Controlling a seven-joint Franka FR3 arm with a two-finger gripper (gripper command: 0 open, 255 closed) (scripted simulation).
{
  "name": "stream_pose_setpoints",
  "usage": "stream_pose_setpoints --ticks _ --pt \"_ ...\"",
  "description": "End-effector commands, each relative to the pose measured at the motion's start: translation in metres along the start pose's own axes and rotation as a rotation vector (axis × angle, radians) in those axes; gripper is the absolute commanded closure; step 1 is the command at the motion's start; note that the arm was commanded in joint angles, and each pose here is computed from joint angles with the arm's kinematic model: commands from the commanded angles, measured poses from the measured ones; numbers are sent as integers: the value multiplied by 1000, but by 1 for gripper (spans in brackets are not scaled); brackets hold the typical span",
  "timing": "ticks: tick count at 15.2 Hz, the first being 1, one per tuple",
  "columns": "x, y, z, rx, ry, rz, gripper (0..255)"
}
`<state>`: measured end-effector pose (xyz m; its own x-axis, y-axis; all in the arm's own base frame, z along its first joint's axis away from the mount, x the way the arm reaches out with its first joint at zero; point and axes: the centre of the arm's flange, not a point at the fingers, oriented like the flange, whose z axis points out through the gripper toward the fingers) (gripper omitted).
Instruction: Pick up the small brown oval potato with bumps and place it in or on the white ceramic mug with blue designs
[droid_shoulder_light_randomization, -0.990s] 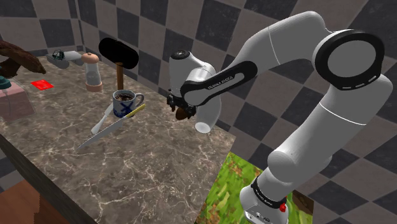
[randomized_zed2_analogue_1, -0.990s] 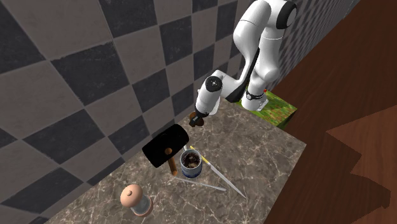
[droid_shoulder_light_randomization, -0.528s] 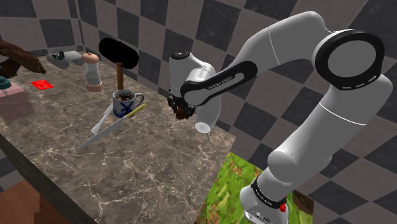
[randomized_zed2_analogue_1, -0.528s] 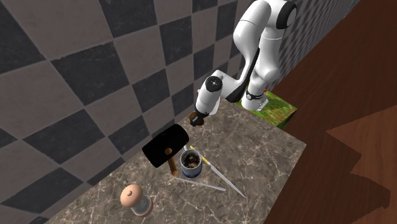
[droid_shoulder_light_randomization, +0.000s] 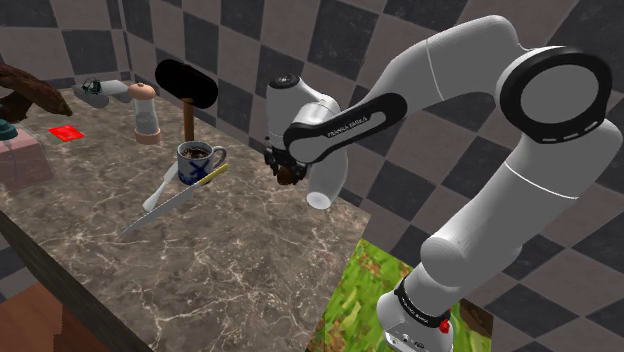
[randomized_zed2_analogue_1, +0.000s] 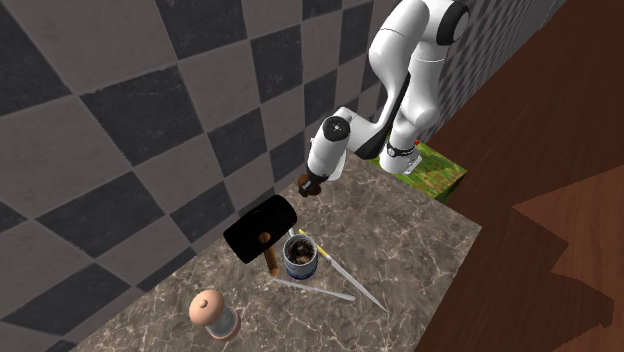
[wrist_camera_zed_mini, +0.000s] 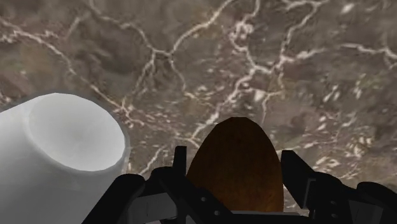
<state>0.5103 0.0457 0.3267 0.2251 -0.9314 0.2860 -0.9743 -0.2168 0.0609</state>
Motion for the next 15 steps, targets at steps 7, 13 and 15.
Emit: stream_pose_setpoints --ticks 7,13,15 --pt "13 3 -40 0 0 0 255" --pt "22 5 -71 0 0 0 255" --pt "25 5 -81 0 0 0 255"
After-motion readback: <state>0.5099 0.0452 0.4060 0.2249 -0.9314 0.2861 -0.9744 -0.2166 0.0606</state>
